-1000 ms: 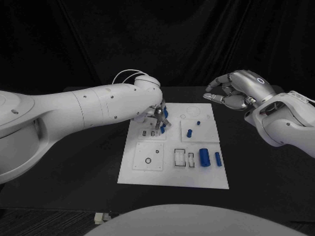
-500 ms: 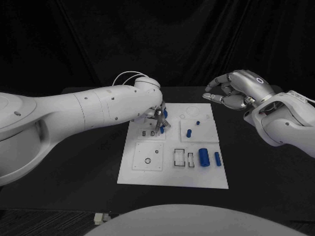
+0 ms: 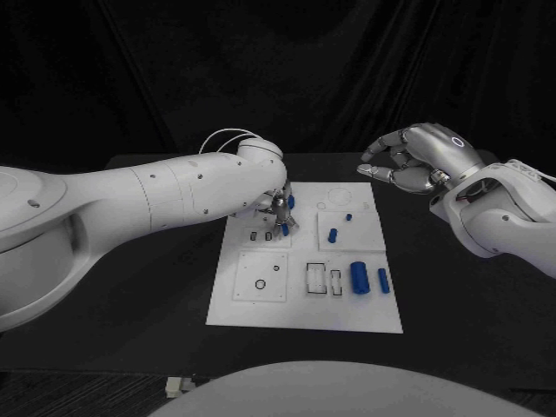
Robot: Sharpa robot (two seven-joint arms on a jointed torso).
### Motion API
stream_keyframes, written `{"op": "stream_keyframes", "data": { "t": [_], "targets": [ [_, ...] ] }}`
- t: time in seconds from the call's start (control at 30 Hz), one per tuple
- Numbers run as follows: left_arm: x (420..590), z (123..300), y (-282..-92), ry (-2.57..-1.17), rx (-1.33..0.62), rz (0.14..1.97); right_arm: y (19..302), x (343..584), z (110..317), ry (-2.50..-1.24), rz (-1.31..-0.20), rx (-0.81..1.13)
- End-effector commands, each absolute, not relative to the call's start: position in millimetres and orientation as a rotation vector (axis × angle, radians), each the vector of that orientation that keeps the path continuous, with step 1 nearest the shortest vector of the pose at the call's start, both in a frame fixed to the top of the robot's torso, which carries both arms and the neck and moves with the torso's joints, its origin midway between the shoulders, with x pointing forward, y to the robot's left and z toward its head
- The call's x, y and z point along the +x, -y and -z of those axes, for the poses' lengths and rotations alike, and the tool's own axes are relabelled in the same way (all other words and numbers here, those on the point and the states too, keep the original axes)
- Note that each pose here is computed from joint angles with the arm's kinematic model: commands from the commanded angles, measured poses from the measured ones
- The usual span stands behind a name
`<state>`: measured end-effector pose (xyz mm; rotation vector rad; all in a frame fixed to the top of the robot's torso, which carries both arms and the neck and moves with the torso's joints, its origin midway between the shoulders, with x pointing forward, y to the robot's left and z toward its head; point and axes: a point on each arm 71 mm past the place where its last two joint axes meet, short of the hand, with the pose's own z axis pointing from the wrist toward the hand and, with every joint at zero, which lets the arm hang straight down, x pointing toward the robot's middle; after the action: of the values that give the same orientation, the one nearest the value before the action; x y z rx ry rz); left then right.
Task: Assemble the parts on the task board
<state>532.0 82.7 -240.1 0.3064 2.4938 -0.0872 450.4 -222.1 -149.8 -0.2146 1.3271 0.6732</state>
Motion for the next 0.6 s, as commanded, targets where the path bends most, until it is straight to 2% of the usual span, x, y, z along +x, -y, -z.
{"op": "stream_keyframes", "data": {
  "t": [0.03,0.6],
  "targets": [
    [529.6,242.2,-80.4,-2.517,0.337,0.099,222.1,450.4,149.7,-1.315,-0.673,-0.209],
    [529.4,245.0,-81.1,-2.525,0.336,0.101,221.8,451.0,150.3,-1.32,-0.671,-0.21]
  ]
}}
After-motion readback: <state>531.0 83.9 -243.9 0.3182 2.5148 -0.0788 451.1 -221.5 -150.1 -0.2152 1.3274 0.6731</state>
